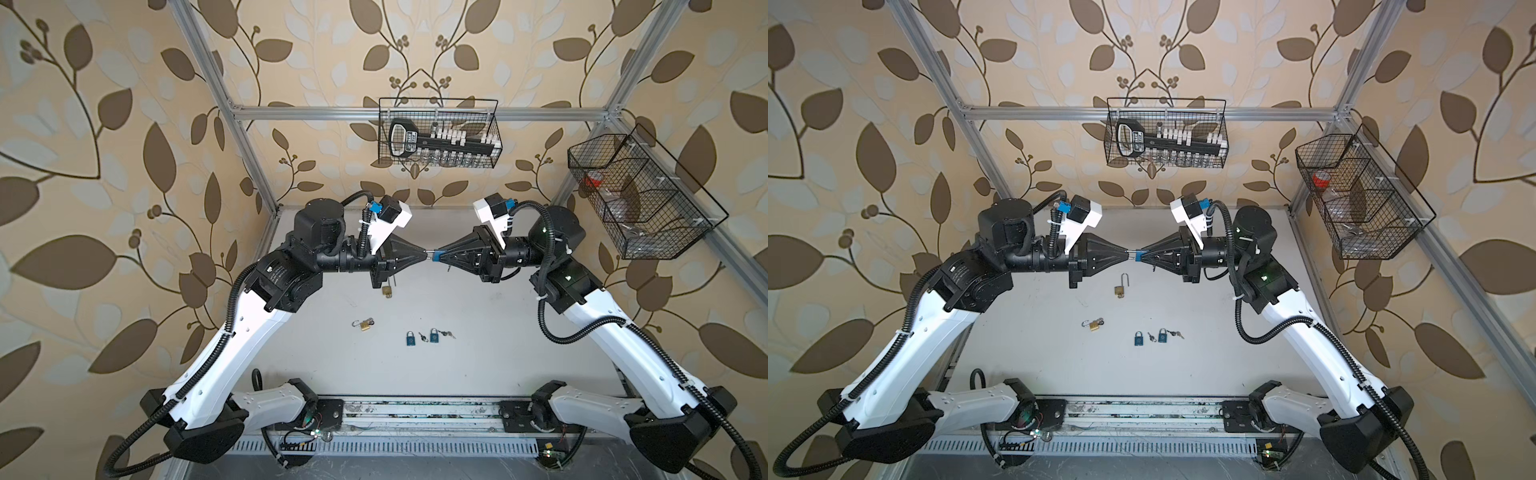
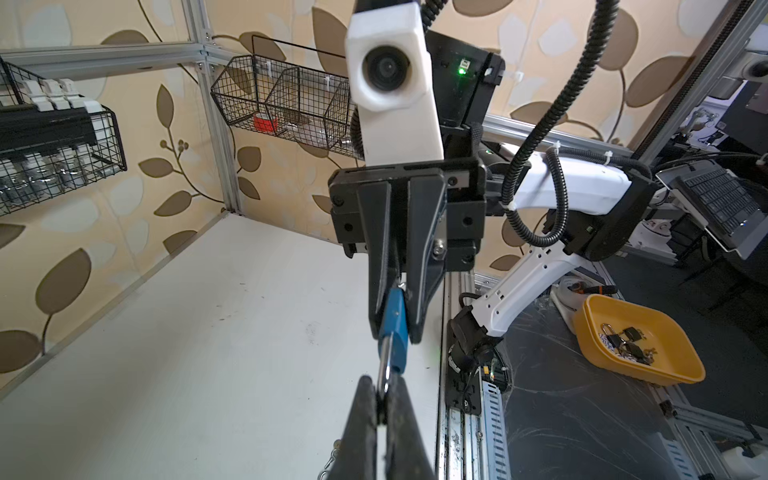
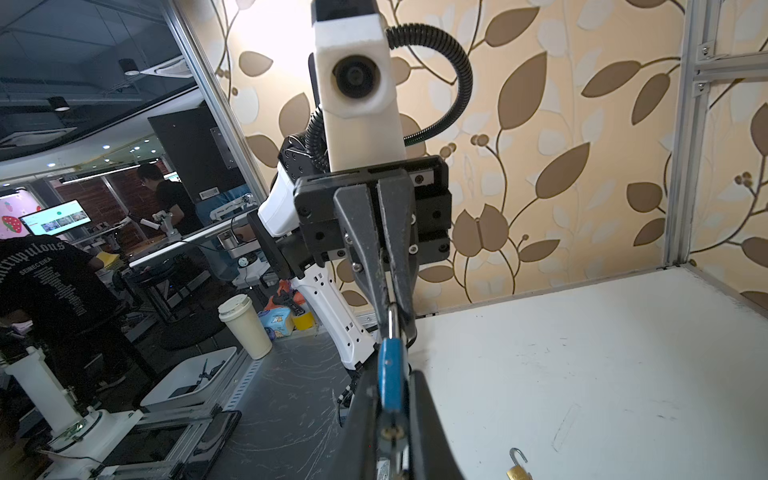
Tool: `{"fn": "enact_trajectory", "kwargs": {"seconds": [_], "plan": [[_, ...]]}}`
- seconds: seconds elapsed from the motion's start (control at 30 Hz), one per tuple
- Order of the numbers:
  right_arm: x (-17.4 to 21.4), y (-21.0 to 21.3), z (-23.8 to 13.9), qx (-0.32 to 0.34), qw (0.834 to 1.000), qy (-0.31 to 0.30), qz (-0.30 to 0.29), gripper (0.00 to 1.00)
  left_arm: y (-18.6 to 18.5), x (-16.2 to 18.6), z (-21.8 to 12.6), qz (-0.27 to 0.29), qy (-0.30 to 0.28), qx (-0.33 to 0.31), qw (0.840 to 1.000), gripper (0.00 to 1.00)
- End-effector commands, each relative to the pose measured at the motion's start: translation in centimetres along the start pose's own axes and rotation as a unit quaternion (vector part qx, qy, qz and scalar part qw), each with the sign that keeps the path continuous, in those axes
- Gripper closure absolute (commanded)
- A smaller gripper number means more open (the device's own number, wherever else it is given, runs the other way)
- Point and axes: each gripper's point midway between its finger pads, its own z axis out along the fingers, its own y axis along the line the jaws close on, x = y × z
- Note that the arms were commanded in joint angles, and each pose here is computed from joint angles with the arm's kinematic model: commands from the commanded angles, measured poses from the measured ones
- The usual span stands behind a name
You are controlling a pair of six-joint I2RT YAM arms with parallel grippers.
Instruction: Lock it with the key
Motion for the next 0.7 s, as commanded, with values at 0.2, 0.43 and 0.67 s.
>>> {"fn": "enact_trajectory", "kwargs": {"seconds": [0.2,0.43,0.67], "plan": [[-0.9,0.7,0.0,-0.011,1.000,-0.007,0.005,1.00,-0.3,-1.3,-0.2,0.018,-0.024,0.008,1.000,1.00],[-1.0,1.4,-0.1,-0.025,1.000,-0.003,-0.003,1.00,-0.6,-1.6,-0.3,0.027,-0.025,0.017,0.999,0.81],[-1.1,1.6,-0.1,-0.029,1.000,-0.002,-0.005,1.00,-0.8,-1.4,-0.1,0.024,-0.019,0.026,0.999,0.78]]}}
